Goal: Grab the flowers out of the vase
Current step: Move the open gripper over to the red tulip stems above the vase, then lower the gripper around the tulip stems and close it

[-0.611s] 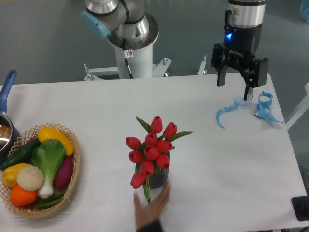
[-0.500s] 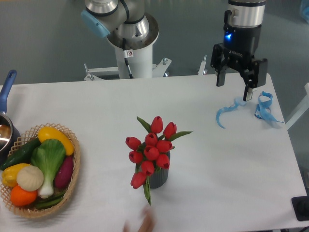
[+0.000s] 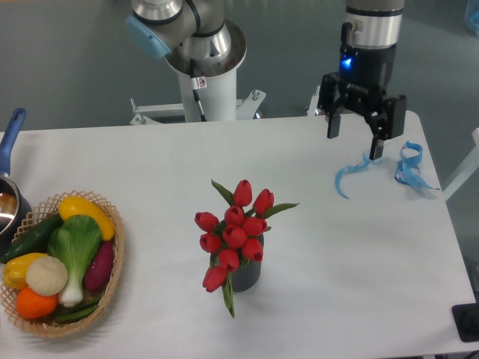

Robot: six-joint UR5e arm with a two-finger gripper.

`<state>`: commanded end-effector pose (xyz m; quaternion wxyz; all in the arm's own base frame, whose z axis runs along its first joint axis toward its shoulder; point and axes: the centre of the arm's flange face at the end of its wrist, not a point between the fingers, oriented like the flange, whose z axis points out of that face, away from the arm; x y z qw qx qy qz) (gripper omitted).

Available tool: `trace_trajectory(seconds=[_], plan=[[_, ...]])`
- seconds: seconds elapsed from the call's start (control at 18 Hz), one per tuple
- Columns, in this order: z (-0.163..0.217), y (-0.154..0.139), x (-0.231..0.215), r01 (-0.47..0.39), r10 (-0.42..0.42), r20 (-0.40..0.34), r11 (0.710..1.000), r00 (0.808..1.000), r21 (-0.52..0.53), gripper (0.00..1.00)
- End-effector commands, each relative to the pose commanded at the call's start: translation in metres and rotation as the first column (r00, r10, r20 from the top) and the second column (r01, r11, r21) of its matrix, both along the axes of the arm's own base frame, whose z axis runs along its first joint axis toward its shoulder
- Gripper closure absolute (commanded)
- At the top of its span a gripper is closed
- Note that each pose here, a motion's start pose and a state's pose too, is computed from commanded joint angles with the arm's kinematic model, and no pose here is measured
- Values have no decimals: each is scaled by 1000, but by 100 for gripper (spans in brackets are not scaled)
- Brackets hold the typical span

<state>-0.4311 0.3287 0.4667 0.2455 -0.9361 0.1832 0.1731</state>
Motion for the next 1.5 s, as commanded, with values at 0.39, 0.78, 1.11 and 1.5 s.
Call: trace_trajectory(seconds=[0.39, 0.78, 1.11, 1.5], plan=[[-12, 20, 11, -95, 59, 207, 981, 976, 169, 0], [-40, 59, 31, -36, -11, 252, 982, 968, 184, 0], [-83, 66, 46, -13, -49, 322, 982, 945, 189, 0], [-113, 72, 59, 1, -141, 442, 953, 886, 302, 0]])
